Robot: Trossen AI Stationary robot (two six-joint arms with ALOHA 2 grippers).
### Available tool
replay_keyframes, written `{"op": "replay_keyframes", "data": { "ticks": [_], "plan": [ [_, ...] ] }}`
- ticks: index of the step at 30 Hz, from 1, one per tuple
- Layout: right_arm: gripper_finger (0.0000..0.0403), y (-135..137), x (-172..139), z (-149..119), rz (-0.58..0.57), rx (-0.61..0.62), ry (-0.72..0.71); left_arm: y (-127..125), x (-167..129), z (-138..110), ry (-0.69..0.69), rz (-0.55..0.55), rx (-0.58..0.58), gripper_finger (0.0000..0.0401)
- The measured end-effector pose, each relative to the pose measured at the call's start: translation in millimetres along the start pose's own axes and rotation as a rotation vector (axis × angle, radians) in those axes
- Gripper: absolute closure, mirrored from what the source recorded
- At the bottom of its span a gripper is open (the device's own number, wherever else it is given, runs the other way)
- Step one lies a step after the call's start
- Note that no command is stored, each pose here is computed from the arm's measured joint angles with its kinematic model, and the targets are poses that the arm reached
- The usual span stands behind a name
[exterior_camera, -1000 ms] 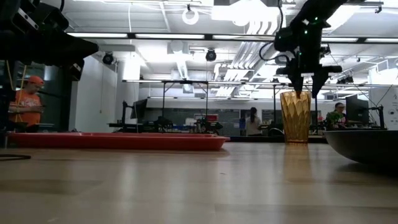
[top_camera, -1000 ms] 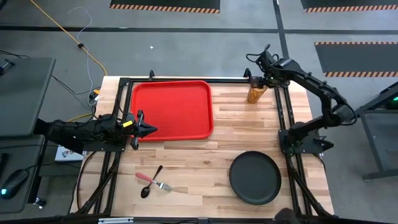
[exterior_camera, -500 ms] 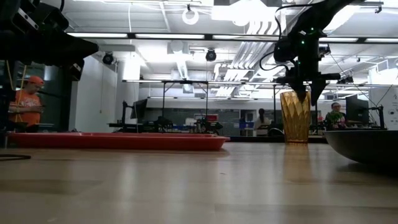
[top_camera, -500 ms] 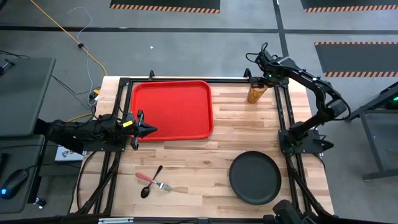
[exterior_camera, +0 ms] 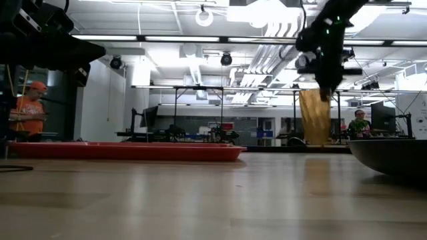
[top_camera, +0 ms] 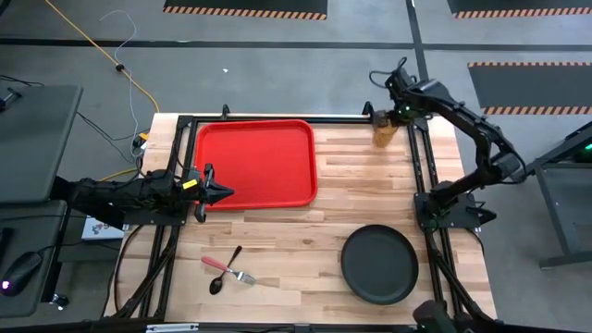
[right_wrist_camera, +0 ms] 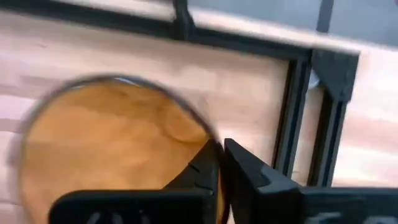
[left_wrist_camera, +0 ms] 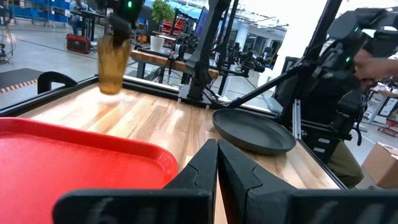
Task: Pick and place plate/cup/fork/spoon on tray
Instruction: Put the brown cup on the red serving tray
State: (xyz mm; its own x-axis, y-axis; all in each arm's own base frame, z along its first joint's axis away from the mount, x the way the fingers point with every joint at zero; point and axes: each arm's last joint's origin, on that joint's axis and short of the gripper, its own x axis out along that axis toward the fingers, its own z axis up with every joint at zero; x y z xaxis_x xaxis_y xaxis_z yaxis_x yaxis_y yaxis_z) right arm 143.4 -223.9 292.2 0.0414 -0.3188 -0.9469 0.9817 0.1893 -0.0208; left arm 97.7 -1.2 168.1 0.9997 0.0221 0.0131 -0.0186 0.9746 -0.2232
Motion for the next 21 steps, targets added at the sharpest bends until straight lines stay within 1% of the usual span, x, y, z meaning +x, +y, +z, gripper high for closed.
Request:
{"op": "replay_keyframes", "data": {
  "ticks": [2,6,10,14,18,21],
  "plan": [
    [0.0398,4,-20,8,0.029,-0.036,-0.041,0,0,0,0.0,0.0,0.0,0.0398],
    [0.04,19,-62,24,0.151,-0.072,-0.148,0,0,0,0.0,0.0,0.0,0.0398],
    [0.0401,47,-84,34,0.233,-0.142,-0.178,0,0,0,0.0,0.0,0.0,0.0398],
    [0.0401,92,-84,39,0.285,-0.248,-0.167,0,0,0,0.0,0.0,0.0,0.0398],
    [0.0402,144,-67,37,0.311,-0.376,-0.134,0,0,0,0.0,0.0,0.0,0.0398],
    [0.0402,178,-51,33,0.325,-0.456,-0.118,0,0,0,0.0,0.0,0.0,0.0398]
  ]
}}
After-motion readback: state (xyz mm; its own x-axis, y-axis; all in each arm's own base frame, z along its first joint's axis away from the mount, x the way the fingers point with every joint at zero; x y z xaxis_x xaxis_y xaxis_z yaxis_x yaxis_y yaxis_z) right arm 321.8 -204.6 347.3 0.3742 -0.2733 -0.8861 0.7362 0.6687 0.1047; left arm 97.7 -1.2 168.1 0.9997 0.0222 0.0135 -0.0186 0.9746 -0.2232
